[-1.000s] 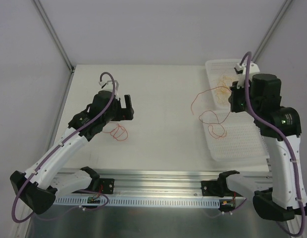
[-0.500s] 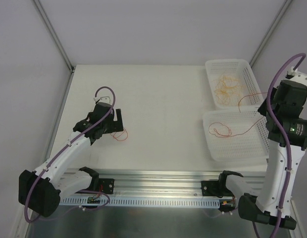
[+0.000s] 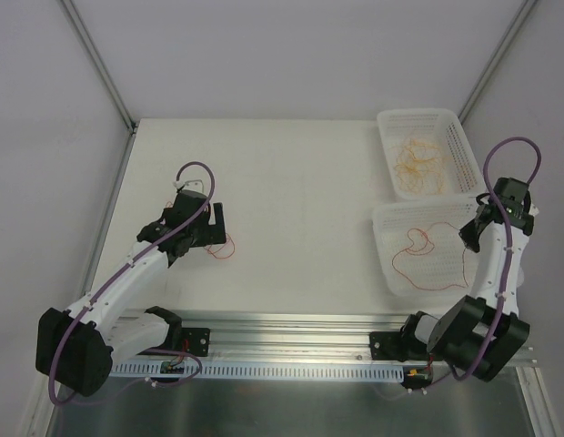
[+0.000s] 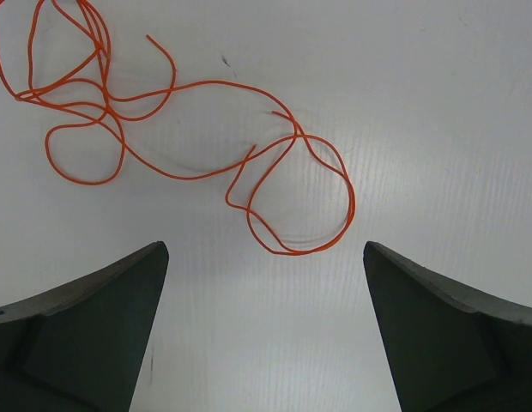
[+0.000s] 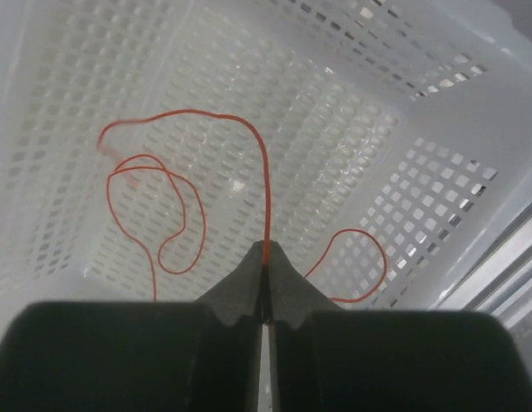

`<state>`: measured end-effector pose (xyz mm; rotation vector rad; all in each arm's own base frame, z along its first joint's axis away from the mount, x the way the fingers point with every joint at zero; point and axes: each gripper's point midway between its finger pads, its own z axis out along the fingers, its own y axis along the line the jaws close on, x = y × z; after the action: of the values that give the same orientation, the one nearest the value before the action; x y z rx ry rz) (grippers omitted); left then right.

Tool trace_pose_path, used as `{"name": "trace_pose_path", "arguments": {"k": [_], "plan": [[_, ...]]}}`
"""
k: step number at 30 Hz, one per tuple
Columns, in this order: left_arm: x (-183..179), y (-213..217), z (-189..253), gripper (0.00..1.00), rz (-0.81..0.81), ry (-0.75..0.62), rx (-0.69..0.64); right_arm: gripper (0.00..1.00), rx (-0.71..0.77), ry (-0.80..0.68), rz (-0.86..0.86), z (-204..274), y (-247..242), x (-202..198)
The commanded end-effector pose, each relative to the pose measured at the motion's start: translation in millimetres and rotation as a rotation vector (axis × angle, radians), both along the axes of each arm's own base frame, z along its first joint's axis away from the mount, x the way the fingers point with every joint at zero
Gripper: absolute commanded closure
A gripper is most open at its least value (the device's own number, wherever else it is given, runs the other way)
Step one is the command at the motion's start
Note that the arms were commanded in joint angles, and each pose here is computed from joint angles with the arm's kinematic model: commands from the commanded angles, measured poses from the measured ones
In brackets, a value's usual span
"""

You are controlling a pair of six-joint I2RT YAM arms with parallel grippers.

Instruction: Untangle the cables

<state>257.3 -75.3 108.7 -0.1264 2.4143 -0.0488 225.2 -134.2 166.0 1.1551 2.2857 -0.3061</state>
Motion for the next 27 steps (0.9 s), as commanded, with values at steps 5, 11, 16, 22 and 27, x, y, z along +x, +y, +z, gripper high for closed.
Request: {"name": "trace_pose_path", "arguments": {"k": [5, 11, 16, 22, 27], "plan": [[5, 2, 1, 0.01, -0.007, -0.016, 0.004, 0.38, 0.071, -0.018, -0.095, -17, -17, 21], [5, -1, -1, 0.01, -0.002, -0.005, -0.008, 0.03, -0.004, -0.147, 0.038, 44, -2, 39], [2, -1, -9, 0.01, 0.028, 0.036, -0.026, 0.0, -0.025, -0.225, 0.31, 76, 63, 52], [2, -16, -22, 0.04, 0.032, 0.116, -0.092, 0.0, 0.011, -0.318, 0.648, 85, 146, 50], [6, -41, -31, 0.09, 0.0, 0.189, -0.136, 0.0, 0.142, -0.379, 0.901, 77, 215, 39]]}}
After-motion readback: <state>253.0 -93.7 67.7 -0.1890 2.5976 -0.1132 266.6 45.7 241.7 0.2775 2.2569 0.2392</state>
